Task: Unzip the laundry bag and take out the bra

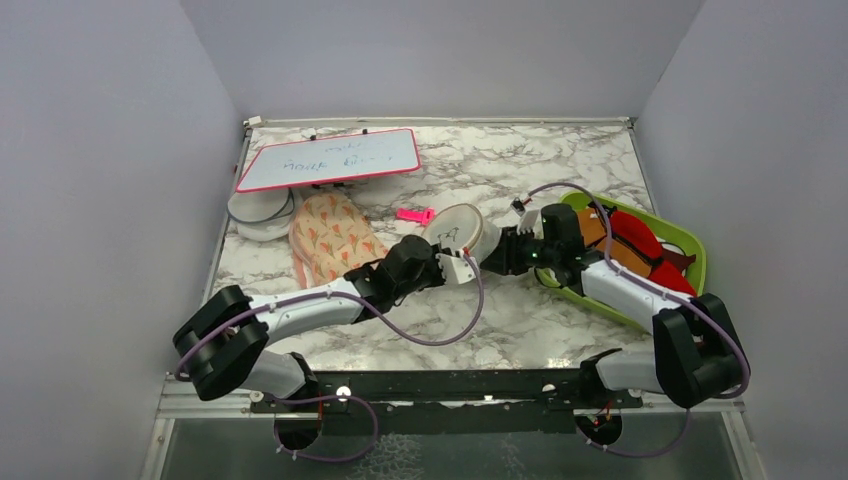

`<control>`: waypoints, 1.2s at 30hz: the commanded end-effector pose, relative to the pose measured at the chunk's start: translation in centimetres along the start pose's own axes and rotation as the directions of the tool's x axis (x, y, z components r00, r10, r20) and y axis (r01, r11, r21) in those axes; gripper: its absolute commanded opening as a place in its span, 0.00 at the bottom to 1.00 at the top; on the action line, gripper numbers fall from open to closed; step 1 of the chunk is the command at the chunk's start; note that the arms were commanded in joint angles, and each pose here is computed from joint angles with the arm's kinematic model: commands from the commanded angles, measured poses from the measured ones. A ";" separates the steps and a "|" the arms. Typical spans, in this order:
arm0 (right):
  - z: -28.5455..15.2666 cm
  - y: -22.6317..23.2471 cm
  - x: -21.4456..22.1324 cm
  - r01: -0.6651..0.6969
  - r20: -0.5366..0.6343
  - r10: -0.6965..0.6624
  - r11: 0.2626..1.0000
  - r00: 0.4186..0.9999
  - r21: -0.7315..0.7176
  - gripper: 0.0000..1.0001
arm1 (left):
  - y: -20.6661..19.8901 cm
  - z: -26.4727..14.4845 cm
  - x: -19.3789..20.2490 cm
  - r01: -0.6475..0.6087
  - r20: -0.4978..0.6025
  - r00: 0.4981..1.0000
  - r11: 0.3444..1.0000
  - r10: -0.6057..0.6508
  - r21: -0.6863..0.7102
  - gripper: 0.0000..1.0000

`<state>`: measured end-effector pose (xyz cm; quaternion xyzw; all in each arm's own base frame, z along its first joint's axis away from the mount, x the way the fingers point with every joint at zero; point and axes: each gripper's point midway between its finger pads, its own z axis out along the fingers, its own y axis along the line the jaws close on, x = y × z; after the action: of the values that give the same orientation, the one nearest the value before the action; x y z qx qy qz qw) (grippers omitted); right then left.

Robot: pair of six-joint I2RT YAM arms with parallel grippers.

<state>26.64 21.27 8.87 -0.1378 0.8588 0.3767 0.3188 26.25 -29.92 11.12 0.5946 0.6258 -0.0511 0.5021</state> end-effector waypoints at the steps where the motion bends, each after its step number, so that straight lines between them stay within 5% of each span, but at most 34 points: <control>1: -1.3 0.3 -2.2 0.090 0.043 -0.091 0.995 0.995 0.040 0.36 | 1.3 -1.8 -3.6 0.107 0.113 0.988 0.994 -0.105 -0.012 0.00; 12: -5.3 3.0 -7.6 0.201 0.190 -0.220 0.973 0.957 0.113 0.77 | 3.0 -4.1 -5.8 0.332 0.081 0.941 0.943 -0.330 -0.021 0.00; 21: -6.4 10.0 -9.4 0.436 0.424 -0.381 0.899 0.822 -0.038 0.79 | 5.0 -4.3 -6.2 0.473 0.057 0.880 0.881 -0.471 -0.011 0.00; 24: -6.8 12.4 -8.5 0.605 0.541 -0.487 0.795 0.686 -0.051 0.76 | 6.2 -4.3 -5.6 0.517 0.048 0.856 0.856 -0.515 -0.027 0.00; 28: -7.1 15.7 -6.1 0.835 0.651 -0.632 0.550 0.421 -0.006 0.73 | 7.2 -4.0 -5.0 0.578 0.032 0.816 0.815 -0.578 -0.028 0.00; 36: -4.4 18.4 -5.0 0.965 0.642 -0.766 0.159 -0.012 0.208 0.64 | 6.8 -3.6 -5.3 0.612 0.017 0.790 0.790 -0.613 0.034 0.00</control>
<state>18.89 29.50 22.16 -0.5062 0.4650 0.3335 0.6452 29.04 -27.99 18.72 0.3675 0.7850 -0.1856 0.4630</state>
